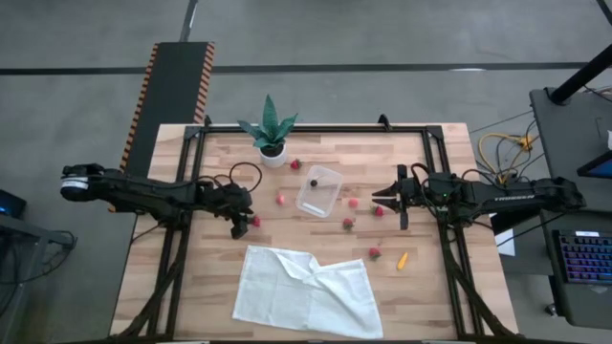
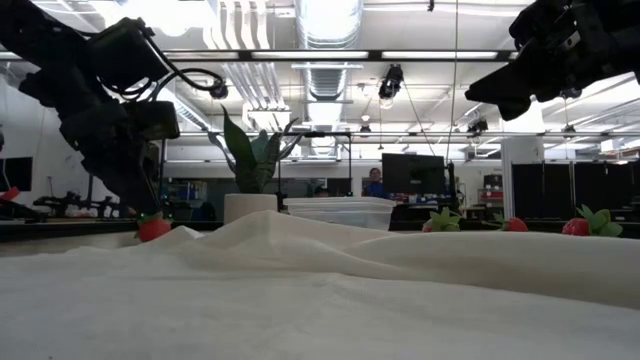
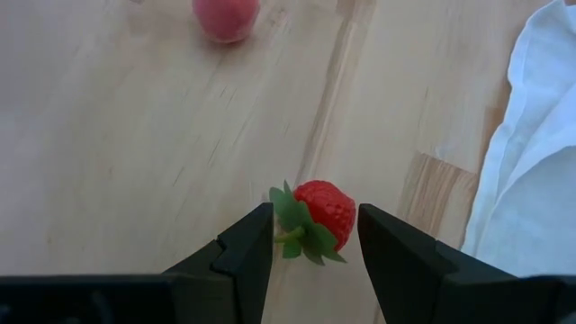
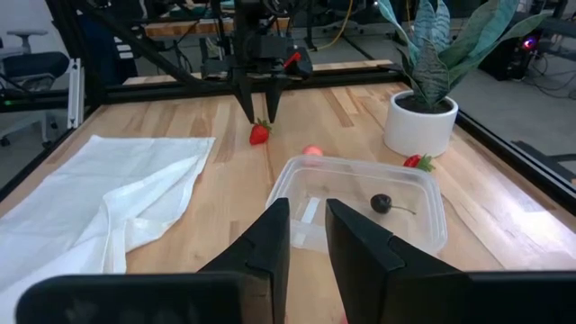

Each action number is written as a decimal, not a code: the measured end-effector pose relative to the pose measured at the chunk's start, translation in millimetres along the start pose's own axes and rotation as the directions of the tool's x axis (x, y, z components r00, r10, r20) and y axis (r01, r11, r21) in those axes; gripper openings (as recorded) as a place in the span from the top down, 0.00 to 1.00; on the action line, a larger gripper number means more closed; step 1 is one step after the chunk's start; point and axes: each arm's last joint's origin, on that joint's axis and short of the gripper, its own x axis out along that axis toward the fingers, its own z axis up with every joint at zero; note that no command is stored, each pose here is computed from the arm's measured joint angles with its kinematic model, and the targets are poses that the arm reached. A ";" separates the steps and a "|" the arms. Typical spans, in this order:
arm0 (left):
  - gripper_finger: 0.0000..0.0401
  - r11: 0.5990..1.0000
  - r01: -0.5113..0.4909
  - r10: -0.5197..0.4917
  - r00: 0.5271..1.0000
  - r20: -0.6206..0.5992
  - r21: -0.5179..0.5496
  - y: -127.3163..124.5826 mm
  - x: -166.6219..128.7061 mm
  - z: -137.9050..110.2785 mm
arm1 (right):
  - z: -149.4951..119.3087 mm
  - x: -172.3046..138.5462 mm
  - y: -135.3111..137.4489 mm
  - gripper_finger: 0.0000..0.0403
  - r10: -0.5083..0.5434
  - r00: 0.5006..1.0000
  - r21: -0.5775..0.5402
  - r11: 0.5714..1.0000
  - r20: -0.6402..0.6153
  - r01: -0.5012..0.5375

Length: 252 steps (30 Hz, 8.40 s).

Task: Pick and placing Produce into tupperware
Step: Put the red strawberry into the transparent bin

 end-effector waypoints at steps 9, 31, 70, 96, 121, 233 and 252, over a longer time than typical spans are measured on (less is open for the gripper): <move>0.63 1.000 -0.002 0.002 1.000 0.001 0.000 0.0 0.0 0.1 | 0.1 0.0 0.0 0.81 0.000 1.000 0.000 1.000 0.001 0.000; 1.00 0.999 0.006 -0.006 1.000 0.001 0.032 -0.5 -0.3 0.9 | 0.2 0.0 0.0 0.82 0.000 1.000 0.000 1.000 0.002 0.000; 0.64 1.000 -0.020 0.020 0.999 -0.037 0.002 -2.1 -1.7 6.7 | 0.2 0.0 0.1 0.82 0.002 1.000 0.001 1.000 0.002 -0.002; 0.68 0.999 -0.042 0.042 0.998 -0.039 0.002 -1.7 7.2 8.5 | 0.1 0.0 0.1 0.83 0.002 1.000 0.001 1.000 0.000 -0.002; 1.00 0.997 0.054 -0.050 0.996 -0.077 0.057 -4.1 6.9 6.8 | 0.2 0.0 0.0 0.82 0.000 1.000 0.000 1.000 0.002 0.000; 0.68 0.733 -0.060 -0.015 0.994 -0.105 -0.677 8.3 13.5 20.3 | 0.2 0.0 0.1 0.80 0.003 1.000 0.000 1.000 0.002 -0.003; 1.00 0.767 -0.028 -0.061 0.991 -0.117 -0.641 7.0 13.0 19.9 | 0.2 0.0 0.1 0.81 0.002 1.000 -0.002 1.000 0.002 -0.002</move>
